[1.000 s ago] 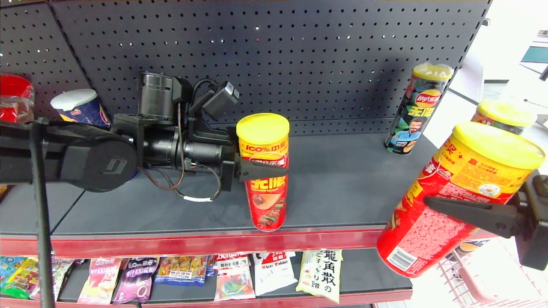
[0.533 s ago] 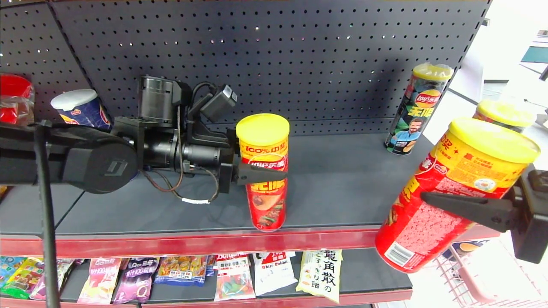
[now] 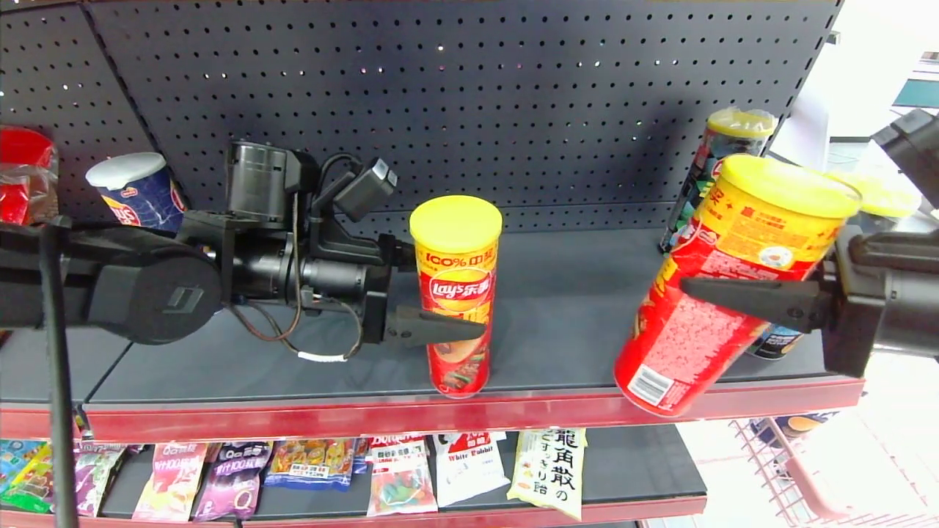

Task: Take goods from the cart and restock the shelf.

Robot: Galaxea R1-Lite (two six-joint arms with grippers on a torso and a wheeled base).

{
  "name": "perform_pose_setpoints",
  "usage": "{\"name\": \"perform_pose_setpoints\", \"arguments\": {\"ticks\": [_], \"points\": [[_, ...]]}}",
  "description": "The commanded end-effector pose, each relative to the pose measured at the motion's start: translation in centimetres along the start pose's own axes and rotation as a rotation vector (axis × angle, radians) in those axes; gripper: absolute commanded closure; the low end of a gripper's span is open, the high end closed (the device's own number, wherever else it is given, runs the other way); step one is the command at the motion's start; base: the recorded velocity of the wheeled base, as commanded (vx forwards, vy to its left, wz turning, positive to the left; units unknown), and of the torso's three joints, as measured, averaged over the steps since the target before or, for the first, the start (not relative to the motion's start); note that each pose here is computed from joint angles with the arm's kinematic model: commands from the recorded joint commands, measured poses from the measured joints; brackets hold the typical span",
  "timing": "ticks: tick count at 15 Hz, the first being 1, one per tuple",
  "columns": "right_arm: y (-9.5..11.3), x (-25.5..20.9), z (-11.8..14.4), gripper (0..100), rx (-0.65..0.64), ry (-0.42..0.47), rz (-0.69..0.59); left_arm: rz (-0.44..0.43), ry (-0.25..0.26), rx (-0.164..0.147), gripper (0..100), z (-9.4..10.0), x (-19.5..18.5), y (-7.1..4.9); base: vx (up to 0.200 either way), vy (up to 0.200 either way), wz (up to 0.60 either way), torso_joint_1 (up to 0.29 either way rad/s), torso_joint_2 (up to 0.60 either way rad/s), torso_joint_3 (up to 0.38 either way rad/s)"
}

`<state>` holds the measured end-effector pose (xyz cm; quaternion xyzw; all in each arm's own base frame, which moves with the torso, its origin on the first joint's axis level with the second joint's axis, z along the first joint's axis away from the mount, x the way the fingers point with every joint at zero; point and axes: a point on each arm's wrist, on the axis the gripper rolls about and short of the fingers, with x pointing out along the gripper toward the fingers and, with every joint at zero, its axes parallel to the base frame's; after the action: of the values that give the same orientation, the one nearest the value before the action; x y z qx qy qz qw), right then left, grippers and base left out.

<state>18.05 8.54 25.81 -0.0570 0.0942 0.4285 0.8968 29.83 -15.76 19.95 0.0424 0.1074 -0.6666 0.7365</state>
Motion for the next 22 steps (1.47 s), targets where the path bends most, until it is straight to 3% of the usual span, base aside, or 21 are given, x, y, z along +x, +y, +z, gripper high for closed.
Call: {"name": "perform_pose_setpoints", "arguments": {"ticks": [1,2,3,5,8,12,16,22], "points": [[-1.9,4.3,1.0,100,0.009,0.029,0.023,0.042,0.011,-0.031,0,-1.0,-2.7,-2.0,0.0,0.0,0.0,0.0,0.0,0.0],[-1.9,4.3,1.0,100,0.009,0.029,0.023,0.042,0.011,-0.031,0,-1.0,-2.7,-2.0,0.0,0.0,0.0,0.0,0.0,0.0],[-3.0,7.0,1.2,100,0.014,0.047,0.034,0.095,0.019,-0.07,0,-2.3,-5.2,-3.6,0.0,0.0,0.0,0.0,0.0,0.0],[-4.2,9.5,1.0,100,0.015,0.066,0.047,0.139,0.022,-0.097,0,-3.2,-7.1,-5.1,0.0,0.0,0.0,0.0,0.0,0.0],[-5.9,13.1,1.3,100,-0.01,0.064,0.052,0.21,0.015,-0.121,0,-4.0,-9.3,-6.1,0.0,0.0,0.0,0.0,0.0,0.0],[-6.4,18.1,1.6,100,-0.032,0.047,0.089,0.289,0.008,-0.151,0,-5.1,-11.5,-7.7,0.0,0.0,0.0,0.0,0.0,0.0],[-6.8,21.4,1.4,100,-0.044,0.033,0.11,0.346,-0.001,-0.165,0,-5.7,-12.8,-8.7,0.0,0.0,0.0,0.0,0.0,0.0],[-7.1,22.6,1.8,100,-0.057,0.007,0.116,0.352,-0.013,-0.178,0,-5.2,-12.9,-8.8,0.0,0.0,0.0,0.0,0.0,0.0]]}}
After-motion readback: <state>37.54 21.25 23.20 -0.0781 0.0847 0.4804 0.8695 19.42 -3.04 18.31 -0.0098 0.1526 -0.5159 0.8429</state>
